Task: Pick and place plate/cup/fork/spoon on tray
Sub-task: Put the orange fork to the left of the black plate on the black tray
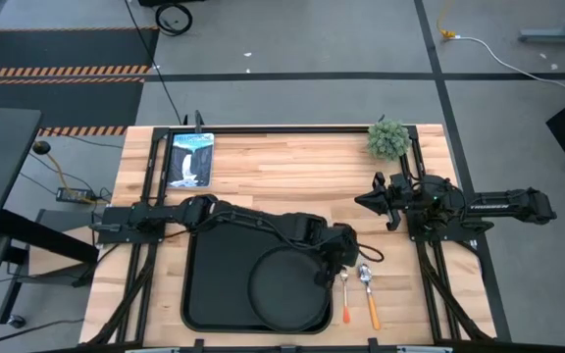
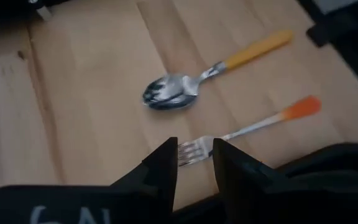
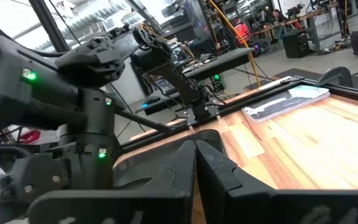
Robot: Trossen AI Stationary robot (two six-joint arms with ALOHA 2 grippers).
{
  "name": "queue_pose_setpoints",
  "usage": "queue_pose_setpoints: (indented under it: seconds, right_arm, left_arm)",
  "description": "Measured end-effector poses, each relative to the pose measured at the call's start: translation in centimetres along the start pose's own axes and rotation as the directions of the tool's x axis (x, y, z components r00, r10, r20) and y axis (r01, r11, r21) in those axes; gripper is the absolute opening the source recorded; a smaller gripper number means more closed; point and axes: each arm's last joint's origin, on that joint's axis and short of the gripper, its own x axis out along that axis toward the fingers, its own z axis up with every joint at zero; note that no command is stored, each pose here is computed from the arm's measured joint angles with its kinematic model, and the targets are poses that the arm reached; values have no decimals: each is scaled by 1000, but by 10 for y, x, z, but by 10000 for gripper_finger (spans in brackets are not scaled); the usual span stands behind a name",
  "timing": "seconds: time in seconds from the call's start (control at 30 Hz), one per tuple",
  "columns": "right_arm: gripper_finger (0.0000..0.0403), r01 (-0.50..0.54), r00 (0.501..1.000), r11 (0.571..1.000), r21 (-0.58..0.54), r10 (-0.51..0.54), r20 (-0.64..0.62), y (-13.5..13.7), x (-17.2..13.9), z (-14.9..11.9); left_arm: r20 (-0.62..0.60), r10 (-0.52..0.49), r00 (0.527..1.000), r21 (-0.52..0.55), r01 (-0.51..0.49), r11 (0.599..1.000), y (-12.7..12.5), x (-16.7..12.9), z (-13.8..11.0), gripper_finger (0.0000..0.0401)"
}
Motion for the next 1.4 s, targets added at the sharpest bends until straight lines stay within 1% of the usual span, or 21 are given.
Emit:
queue_pose_setpoints:
  seconds: [0.17,0.27,0.43,0.7,0.87,1.03,1.1,1.2,1.3,1.4]
  right_arm:
    - [20,0,1000,1000,0,0,0,0,0,0]
    - [20,0,1000,1000,0,0,0,0,0,0]
    - [20,0,1000,1000,0,0,0,0,0,0]
    - [20,0,1000,1000,0,0,0,0,0,0]
    - [20,0,1000,1000,0,0,0,0,0,0]
    - [20,0,1000,1000,0,0,0,0,0,0]
    - [20,0,1000,1000,0,0,0,0,0,0]
    - [20,0,1000,1000,0,0,0,0,0,0]
    - [20,0,1000,1000,0,0,0,0,0,0]
    - [20,0,1000,1000,0,0,0,0,0,0]
  left_arm:
    - [-33,6,999,55,-4,998,7,2,-6,109]
    - [-37,11,999,57,-8,998,11,2,-7,109]
    - [-44,24,999,32,-23,999,19,1,-9,109]
    - [-6,66,998,-107,-66,992,34,-1,-8,109]
    - [59,87,994,-110,-80,991,39,0,-3,110]
    - [78,92,993,-57,-88,994,42,1,-2,110]
    - [77,97,992,-40,-95,995,47,0,-4,110]
    - [78,107,991,-70,-102,992,59,-2,-6,110]
    - [84,89,992,-112,-79,991,66,-3,-8,110]
    - [89,77,993,-119,-66,991,61,-3,-7,110]
